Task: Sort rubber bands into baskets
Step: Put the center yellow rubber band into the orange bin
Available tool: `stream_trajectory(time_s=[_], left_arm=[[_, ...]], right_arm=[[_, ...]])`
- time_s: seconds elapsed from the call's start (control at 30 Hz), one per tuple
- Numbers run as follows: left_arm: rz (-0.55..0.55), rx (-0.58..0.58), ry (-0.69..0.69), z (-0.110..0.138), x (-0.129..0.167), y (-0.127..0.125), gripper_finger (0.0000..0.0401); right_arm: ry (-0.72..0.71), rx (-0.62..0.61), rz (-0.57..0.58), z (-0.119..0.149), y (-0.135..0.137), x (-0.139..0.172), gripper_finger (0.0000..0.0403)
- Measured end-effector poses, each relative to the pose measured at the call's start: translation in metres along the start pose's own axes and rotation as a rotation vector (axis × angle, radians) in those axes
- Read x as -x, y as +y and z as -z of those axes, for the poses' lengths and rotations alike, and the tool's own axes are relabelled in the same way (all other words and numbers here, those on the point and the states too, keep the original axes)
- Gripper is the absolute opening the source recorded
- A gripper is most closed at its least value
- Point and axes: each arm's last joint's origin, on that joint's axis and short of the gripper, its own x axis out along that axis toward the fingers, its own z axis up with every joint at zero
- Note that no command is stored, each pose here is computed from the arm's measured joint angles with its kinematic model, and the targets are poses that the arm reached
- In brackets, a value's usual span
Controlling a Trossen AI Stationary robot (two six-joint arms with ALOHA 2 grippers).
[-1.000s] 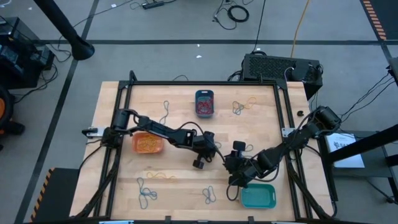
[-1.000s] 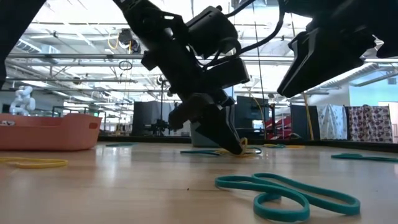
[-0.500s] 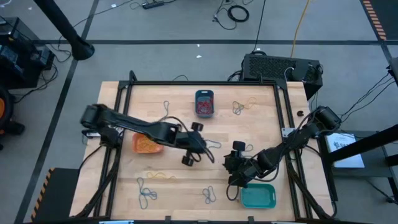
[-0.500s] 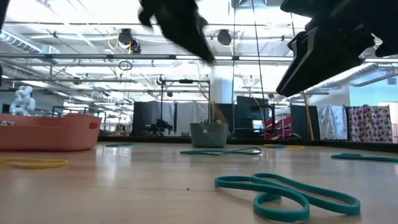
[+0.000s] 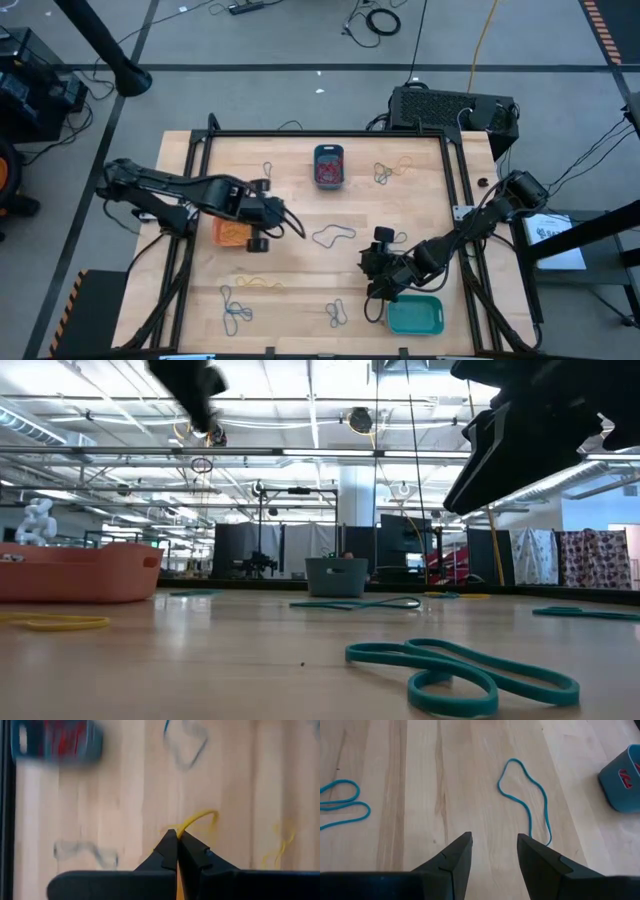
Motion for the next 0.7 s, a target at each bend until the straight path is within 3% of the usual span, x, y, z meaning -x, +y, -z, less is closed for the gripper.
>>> stream_trajectory(time_s=[0.27,0.7], left_arm=[[-0.079,0.11,0.326,0.037,-0.008,0.003,0.0002],[-0.137,0.101,0.54,0.072,-0.038,0.002,0.0007]], right_arm=[[-0.005,-0.004,-0.003,-0.001,0.0,0.0,0.0151],[-0.01,-0.008,-0.005,-0.001,0.001,0.0,0.0151]])
